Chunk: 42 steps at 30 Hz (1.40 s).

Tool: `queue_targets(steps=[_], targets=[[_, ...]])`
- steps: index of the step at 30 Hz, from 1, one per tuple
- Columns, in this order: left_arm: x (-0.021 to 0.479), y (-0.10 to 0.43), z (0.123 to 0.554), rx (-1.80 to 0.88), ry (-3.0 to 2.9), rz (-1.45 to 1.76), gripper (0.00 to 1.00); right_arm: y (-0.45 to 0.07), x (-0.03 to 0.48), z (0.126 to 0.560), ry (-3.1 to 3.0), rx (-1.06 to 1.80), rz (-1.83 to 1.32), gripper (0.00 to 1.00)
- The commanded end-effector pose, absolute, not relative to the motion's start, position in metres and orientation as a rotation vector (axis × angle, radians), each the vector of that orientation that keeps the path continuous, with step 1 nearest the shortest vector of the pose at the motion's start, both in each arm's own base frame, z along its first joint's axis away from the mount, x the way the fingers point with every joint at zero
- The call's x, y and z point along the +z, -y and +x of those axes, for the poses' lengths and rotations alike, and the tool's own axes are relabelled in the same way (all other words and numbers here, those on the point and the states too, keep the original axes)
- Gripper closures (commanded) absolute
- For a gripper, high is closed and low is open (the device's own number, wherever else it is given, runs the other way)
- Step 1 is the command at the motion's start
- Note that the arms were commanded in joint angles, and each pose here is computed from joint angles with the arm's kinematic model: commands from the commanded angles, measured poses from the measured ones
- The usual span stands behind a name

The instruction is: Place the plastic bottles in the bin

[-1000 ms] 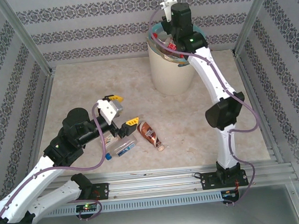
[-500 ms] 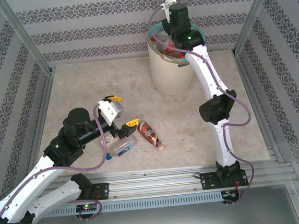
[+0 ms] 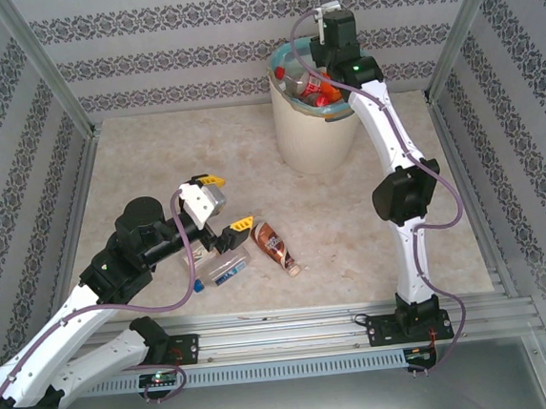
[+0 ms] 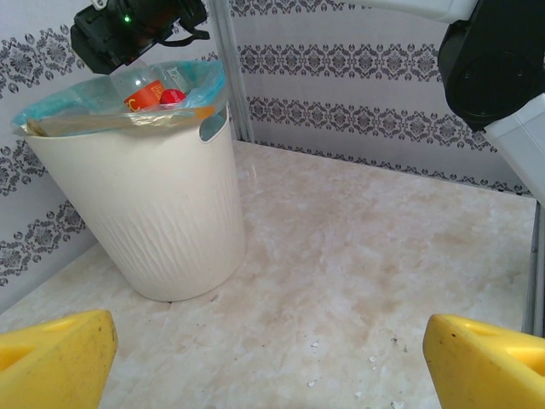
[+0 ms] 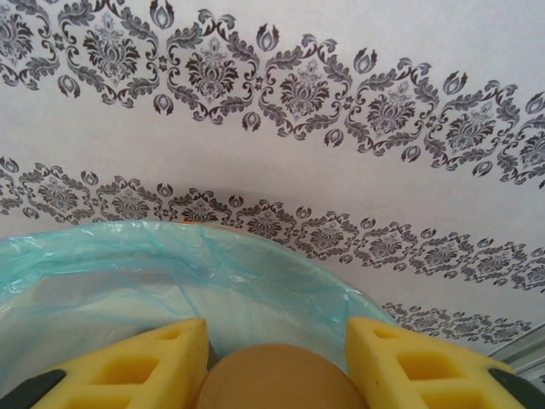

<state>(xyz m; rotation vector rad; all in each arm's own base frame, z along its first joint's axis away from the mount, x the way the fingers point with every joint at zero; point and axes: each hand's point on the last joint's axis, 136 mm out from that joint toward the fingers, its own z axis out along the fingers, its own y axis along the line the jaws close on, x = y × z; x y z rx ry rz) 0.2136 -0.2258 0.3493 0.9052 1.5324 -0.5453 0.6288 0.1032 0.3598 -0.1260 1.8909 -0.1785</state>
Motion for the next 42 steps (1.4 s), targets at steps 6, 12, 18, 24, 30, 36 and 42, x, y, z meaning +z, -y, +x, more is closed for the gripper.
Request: queue_targets(steps=[6, 12, 18, 24, 30, 36, 42], targets=[[0.343, 0.226, 0.213, -0.526, -1.531, 0.917, 0.07, -0.091, 0.312, 0.625, -2.044, -0.187, -0.145, 0.49], [0.342, 0.225, 0.213, -0.520, -1.533, 0.921, 0.07, -0.115, 0.315, 0.624, -2.045, -0.016, -0.172, 0.30], [0.342, 0.225, 0.213, -0.515, -1.528, 0.923, 0.06, -0.147, 0.382, 0.607, -1.886, 0.180, -0.195, 0.26], [0.342, 0.227, 0.213, -0.530, -1.527, 0.926, 0.07, -0.156, 0.413, 0.594, -1.827, 0.262, -0.201, 0.21], [0.343, 0.228, 0.213, -0.530, -1.523, 0.926, 0.06, -0.145, 0.403, 0.591, -1.869, 0.212, -0.167, 0.24], [0.341, 0.228, 0.214, -0.534, -1.535, 0.922, 0.06, -0.104, 0.350, 0.602, -2.003, 0.191, 0.008, 0.38], [0.340, 0.226, 0.214, -0.523, -1.546, 0.919, 0.06, -0.097, 0.305, 0.606, -2.109, 0.273, 0.078, 0.46]])
